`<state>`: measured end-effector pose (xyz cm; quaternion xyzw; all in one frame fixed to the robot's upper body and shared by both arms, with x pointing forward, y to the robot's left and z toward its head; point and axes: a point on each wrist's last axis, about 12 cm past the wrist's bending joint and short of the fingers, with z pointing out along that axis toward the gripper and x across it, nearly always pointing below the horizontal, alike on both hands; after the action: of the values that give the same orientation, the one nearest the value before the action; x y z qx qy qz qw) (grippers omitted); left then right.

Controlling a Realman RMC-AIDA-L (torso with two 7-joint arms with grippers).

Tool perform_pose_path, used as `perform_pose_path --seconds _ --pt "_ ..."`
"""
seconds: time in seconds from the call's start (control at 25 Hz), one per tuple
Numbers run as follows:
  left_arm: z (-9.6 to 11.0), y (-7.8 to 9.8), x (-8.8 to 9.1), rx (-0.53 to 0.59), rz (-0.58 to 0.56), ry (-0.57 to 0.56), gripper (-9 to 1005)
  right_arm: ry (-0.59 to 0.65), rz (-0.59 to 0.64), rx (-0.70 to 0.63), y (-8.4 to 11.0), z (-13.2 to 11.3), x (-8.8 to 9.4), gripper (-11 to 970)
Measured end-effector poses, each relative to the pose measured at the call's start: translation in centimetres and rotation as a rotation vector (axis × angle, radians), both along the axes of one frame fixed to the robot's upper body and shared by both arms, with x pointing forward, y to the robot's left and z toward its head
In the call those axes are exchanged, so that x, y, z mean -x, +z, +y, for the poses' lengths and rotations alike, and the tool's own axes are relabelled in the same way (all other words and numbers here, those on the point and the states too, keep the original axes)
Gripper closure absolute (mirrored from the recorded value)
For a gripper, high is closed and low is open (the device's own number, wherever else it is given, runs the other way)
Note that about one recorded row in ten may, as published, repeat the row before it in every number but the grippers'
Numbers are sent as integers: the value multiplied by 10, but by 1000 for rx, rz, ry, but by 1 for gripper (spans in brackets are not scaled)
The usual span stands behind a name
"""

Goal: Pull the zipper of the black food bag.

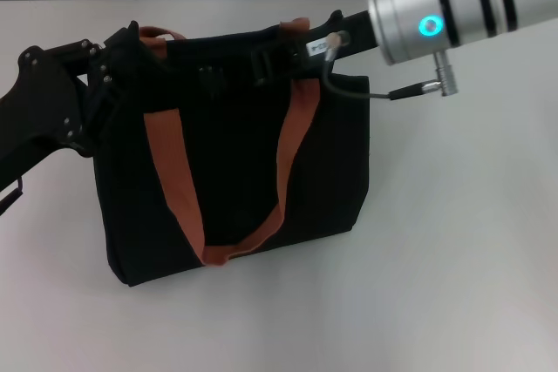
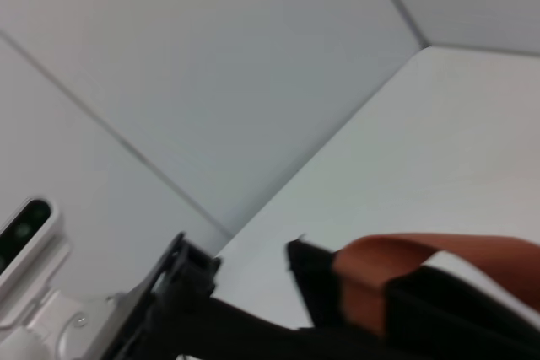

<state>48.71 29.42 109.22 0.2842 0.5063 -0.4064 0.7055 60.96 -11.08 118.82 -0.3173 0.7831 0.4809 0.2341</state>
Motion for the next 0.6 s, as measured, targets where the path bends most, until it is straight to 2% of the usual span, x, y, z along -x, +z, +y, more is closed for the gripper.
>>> perform_pose_path --seconds 0.28,0.6 --pt "3 0 1 2 1 13 950 -111 -70 51 15 -32 9 959" --pt "8 -1 3 1 2 31 949 -244 -117 96 24 -69 21 958"
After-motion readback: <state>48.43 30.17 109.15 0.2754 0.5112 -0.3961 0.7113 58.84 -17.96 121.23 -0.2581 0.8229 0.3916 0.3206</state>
